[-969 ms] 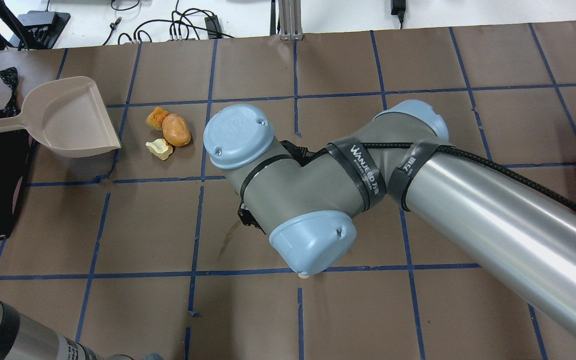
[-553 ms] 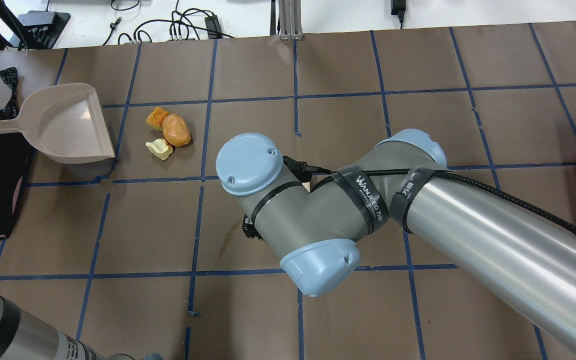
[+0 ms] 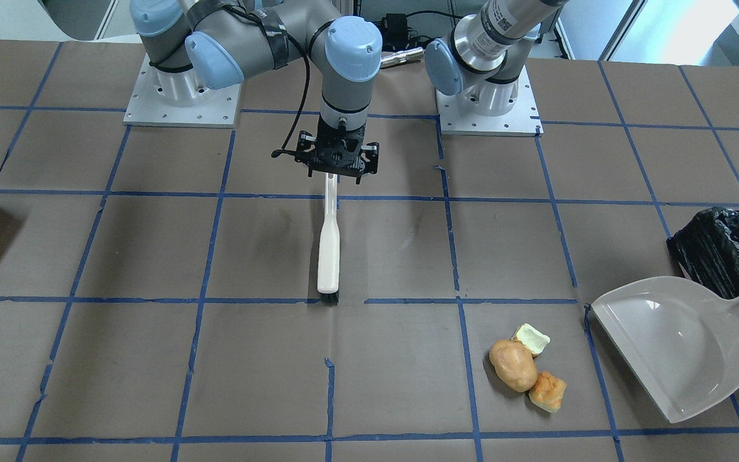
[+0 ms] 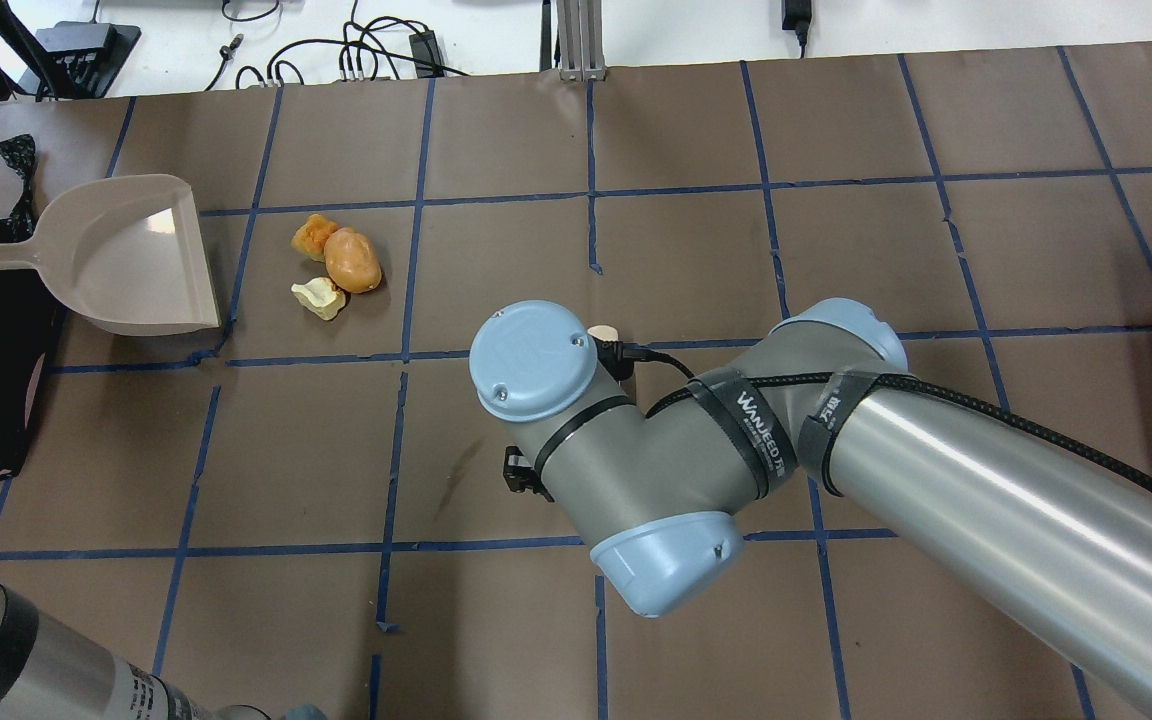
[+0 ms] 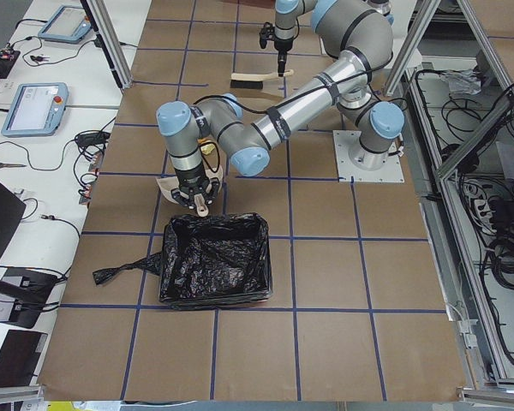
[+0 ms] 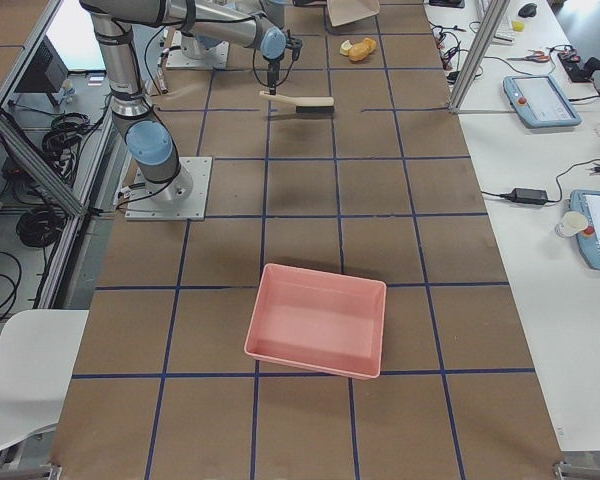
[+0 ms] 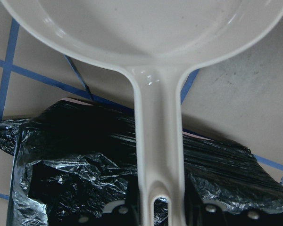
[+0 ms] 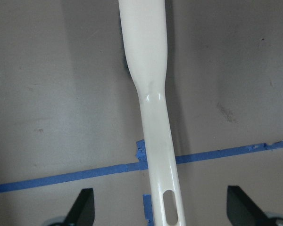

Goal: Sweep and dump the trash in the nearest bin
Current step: 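Lift the white brush with the right gripper and hold it above the table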

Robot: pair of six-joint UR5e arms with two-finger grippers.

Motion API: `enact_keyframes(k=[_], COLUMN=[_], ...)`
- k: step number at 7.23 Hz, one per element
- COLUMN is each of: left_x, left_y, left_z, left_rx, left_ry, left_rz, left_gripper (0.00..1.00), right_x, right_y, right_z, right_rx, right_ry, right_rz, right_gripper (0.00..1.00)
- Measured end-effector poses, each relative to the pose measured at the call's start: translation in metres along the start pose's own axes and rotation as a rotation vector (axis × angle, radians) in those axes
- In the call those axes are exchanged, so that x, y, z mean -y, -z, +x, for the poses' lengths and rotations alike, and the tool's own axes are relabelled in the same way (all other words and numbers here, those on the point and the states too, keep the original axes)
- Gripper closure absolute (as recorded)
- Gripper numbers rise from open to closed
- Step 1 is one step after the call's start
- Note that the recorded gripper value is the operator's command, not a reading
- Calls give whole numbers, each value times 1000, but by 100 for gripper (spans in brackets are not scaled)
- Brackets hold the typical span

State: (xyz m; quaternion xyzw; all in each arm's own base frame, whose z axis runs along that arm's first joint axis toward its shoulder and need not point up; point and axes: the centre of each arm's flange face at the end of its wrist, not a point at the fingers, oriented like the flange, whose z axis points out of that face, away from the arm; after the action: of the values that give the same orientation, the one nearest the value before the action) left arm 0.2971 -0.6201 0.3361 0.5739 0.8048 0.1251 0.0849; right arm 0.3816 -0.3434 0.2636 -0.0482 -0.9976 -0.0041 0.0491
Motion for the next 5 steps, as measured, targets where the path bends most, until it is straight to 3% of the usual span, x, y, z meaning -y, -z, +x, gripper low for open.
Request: enact_keyframes(k=[3,5], left_x=[7,17], left_y=[1,1], left_z=[0,-3], left_rx=[1,21], left_ry=[-22,-30], left_rz=[-5,48], left_gripper=[100,100], right_x=[5,7], right_y=[5,5], right_z=[8,10], right_rx=[10,11], right_ry=[-17,-23], right_rz=[14,12], right_gripper=[0,0])
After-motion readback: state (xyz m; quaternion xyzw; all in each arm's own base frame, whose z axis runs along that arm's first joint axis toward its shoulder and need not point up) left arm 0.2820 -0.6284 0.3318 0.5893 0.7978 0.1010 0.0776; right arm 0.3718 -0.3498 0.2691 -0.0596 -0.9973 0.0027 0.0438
